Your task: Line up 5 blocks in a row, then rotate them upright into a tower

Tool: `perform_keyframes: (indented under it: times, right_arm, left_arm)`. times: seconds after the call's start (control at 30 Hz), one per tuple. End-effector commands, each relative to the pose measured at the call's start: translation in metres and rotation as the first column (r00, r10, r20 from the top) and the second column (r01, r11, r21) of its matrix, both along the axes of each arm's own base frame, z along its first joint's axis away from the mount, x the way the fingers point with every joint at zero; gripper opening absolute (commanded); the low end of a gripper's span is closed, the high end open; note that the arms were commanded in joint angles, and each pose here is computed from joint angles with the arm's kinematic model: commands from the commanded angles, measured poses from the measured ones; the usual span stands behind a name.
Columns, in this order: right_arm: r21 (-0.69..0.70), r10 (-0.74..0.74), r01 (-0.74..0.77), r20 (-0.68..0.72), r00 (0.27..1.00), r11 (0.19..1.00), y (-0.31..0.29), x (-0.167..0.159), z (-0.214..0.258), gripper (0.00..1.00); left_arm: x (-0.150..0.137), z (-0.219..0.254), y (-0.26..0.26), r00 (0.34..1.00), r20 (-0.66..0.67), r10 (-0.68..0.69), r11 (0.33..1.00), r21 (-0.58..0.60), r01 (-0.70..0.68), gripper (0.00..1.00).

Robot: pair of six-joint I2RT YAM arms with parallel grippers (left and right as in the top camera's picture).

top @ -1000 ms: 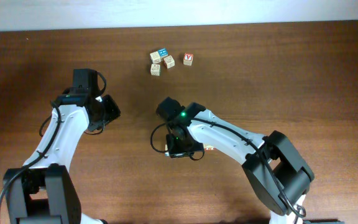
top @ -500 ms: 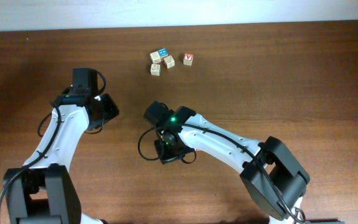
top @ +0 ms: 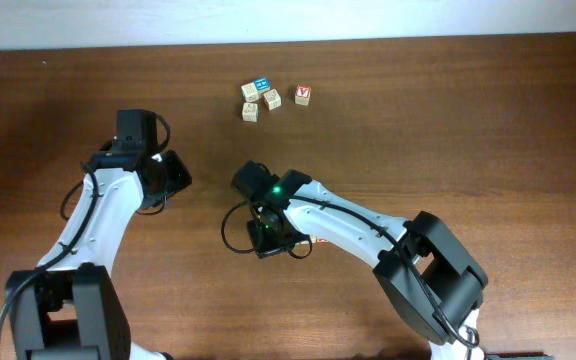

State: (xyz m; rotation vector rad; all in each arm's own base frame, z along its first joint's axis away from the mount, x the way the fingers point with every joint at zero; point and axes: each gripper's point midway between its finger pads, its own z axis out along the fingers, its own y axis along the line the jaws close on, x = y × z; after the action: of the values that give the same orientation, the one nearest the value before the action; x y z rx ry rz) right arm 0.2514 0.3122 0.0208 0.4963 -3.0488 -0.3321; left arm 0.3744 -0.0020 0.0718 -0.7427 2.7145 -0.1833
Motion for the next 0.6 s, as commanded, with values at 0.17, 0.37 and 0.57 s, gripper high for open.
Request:
perform_keyframes:
  times: [0.17,0.37,0.57]
  right_arm:
    - [0.118,0.058,-0.077,0.156,0.986,0.99,0.033,0.038,0.049,0.04]
    - [0.156,-0.254,0.241,0.069,0.965,0.958,-0.071,0.093,0.091,0.04]
    - [0.135,-0.376,0.402,-0.182,0.908,0.906,-0.201,0.07,0.063,0.04]
  left_arm:
    - [0.004,0.003,0.004,1.0,0.01,0.0,1.0,0.016,0.0,0.42]
    - [-0.042,-0.021,-0.061,0.975,-0.139,-0.174,0.984,-0.074,0.165,0.0]
    - [-0.086,-0.046,-0.121,0.918,-0.194,-0.347,0.93,-0.196,0.31,0.0]
